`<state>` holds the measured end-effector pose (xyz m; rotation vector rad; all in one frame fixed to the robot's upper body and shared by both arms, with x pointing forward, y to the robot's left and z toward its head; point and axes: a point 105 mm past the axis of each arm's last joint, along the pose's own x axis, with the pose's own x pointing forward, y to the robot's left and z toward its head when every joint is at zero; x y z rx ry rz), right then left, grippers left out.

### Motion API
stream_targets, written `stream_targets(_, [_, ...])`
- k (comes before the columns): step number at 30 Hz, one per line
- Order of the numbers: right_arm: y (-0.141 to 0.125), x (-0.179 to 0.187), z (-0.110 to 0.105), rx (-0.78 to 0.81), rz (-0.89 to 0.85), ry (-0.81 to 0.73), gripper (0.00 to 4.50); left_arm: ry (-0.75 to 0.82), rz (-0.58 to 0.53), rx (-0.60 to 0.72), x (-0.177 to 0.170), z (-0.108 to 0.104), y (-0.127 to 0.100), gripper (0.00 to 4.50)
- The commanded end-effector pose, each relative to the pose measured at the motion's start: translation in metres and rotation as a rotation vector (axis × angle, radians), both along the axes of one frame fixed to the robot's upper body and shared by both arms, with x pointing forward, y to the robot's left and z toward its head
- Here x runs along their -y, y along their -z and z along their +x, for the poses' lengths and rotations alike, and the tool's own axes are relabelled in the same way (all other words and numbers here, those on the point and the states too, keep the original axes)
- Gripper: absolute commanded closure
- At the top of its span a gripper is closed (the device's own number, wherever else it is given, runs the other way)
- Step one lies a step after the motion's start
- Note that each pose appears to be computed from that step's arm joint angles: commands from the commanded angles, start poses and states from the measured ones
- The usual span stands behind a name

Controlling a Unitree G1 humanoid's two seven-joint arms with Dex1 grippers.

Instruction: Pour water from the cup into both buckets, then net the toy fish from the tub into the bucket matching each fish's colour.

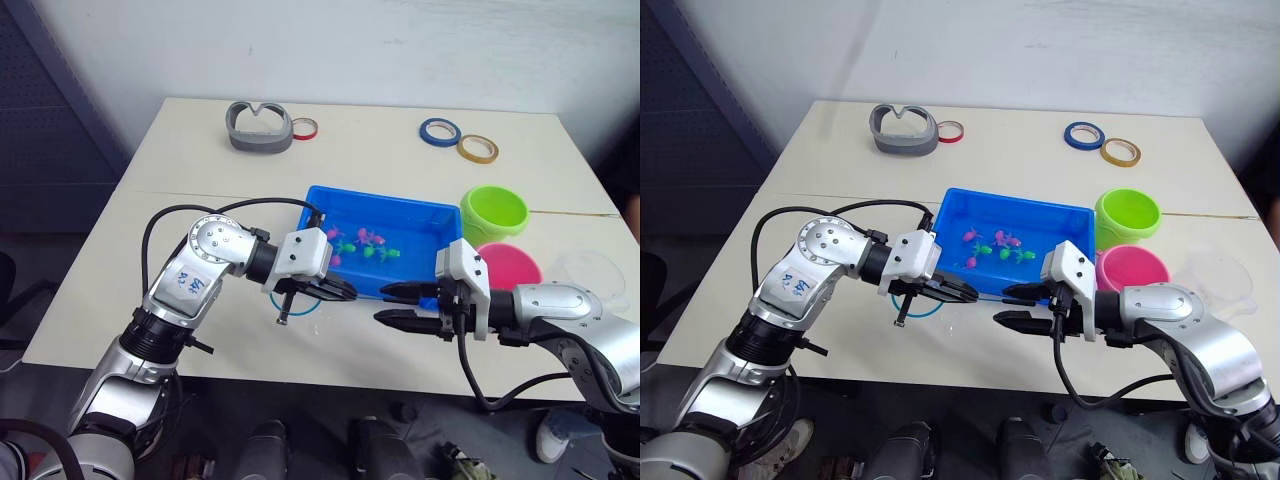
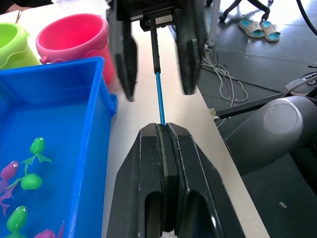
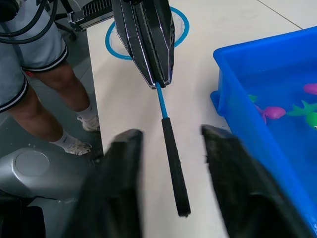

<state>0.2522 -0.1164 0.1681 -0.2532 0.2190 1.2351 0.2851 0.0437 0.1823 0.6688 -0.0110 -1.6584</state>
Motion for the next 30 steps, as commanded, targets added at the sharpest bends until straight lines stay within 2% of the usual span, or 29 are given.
stream_targets(1, [-0.018,0.000,-0.003,0.075,0.009,-0.021,4.26,0.009,-0.001,0.025,-0.002,-0.001,-0.004,4.50])
stream_targets(2, [-0.018,0.000,-0.003,0.075,0.009,-0.022,4.46,0.008,0.000,0.023,-0.002,-0.001,-0.004,4.50])
stream_targets(21, [-0.020,0.000,-0.007,0.072,0.004,-0.044,4.46,-0.005,0.019,0.020,-0.004,-0.001,-0.001,4.50])
stream_targets(24, [-0.019,0.000,-0.008,0.070,0.001,-0.046,4.46,-0.033,0.027,-0.019,-0.006,0.003,-0.001,4.50])
stream_targets(27, [-0.019,0.000,-0.008,0.069,0.000,-0.050,4.50,-0.049,0.033,-0.026,-0.008,0.006,-0.003,3.50])
stream_targets(29, [-0.019,0.000,-0.008,0.069,-0.001,-0.052,4.50,-0.066,0.000,-0.021,-0.007,0.008,-0.009,2.48])
stream_targets(30, [-0.018,0.000,-0.008,0.069,-0.002,-0.053,4.50,-0.079,-0.028,-0.012,-0.007,0.011,-0.014,2.12])
